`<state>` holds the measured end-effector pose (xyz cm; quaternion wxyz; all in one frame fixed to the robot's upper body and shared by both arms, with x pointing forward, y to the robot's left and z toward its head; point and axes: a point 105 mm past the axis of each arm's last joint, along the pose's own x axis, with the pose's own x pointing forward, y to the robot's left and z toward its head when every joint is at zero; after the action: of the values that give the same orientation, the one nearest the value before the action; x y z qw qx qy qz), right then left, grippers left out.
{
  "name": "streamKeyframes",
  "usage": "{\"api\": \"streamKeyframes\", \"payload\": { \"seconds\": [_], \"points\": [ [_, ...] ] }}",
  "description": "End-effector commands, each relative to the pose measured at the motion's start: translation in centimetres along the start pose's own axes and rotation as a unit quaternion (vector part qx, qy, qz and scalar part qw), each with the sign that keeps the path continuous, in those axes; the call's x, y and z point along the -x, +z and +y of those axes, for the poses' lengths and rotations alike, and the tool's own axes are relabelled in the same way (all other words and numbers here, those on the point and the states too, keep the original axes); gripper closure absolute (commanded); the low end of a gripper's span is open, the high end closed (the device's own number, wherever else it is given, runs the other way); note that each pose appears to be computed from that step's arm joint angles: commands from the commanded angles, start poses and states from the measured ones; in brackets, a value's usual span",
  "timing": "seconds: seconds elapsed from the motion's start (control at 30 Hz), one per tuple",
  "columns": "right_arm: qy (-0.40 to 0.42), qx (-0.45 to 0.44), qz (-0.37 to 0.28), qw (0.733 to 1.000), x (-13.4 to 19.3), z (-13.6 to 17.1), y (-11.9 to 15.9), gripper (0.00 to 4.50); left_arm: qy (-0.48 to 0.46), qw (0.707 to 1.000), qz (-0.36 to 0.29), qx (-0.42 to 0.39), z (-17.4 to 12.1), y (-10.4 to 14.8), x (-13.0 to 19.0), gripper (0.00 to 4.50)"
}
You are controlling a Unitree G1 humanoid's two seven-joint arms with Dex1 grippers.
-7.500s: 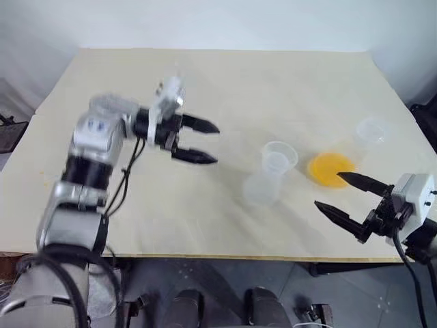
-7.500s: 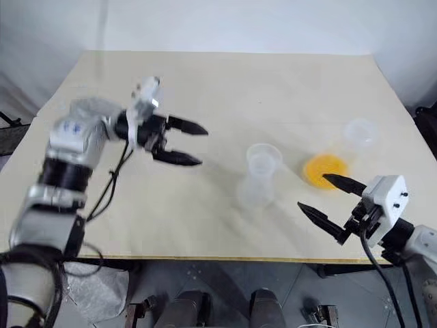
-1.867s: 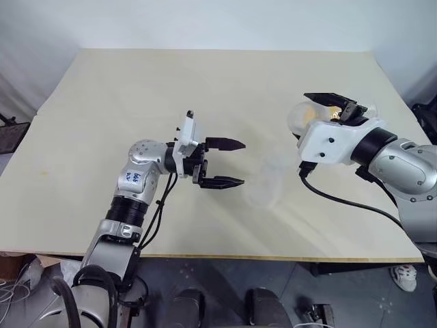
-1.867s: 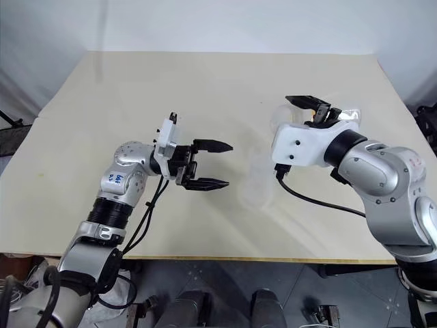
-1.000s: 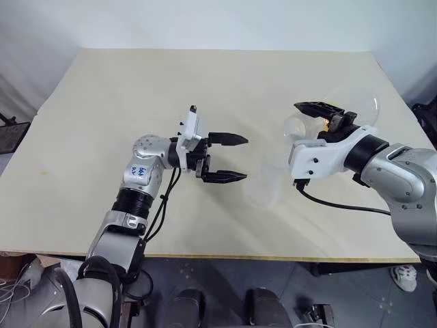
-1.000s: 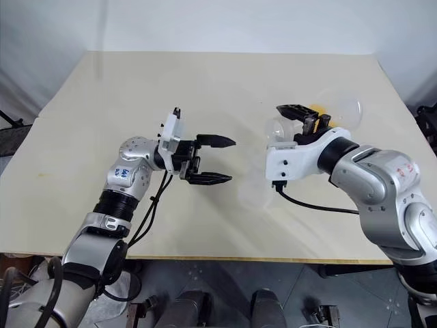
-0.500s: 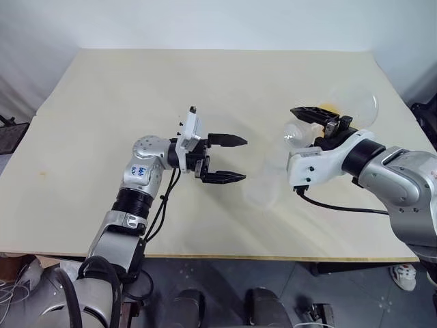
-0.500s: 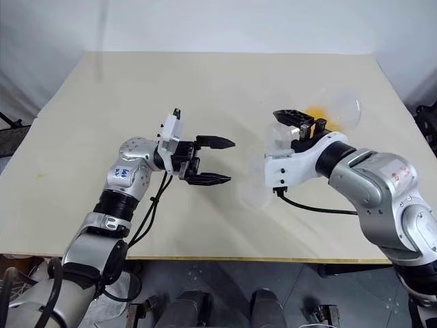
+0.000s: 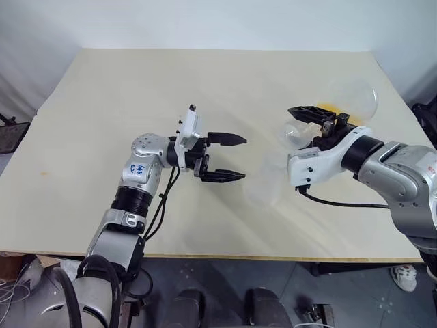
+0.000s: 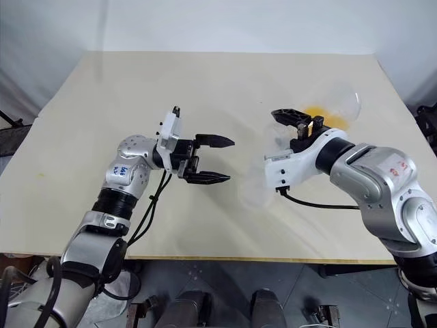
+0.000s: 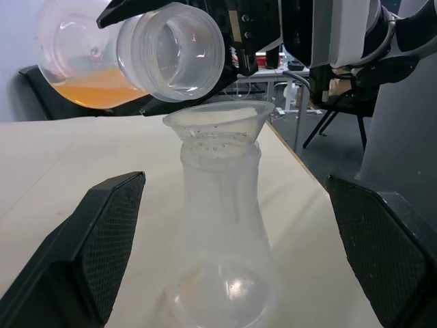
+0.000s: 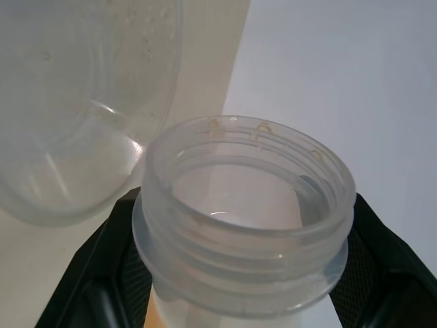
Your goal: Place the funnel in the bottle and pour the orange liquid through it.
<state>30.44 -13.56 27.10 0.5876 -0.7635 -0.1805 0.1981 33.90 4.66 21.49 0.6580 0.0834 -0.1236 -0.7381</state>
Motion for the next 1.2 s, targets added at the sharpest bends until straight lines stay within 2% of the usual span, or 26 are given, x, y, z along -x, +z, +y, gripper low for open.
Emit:
{"api": "streamKeyframes", "payload": {
  "seconds": [0.03,1.2],
  "points": [
    [-0.034,0.036,0.014,0.999,0.89,-2.15,-0.50,1.70,-0.005,1.000,-0.003,-0.028,0.28,1.40,-0.13,0.00],
    [-0.037,0.112,0.016,0.993,0.87,-2.52,-0.99,1.70,-0.009,1.000,-0.002,-0.028,0.38,1.42,-0.13,0.00]
  ]
}}
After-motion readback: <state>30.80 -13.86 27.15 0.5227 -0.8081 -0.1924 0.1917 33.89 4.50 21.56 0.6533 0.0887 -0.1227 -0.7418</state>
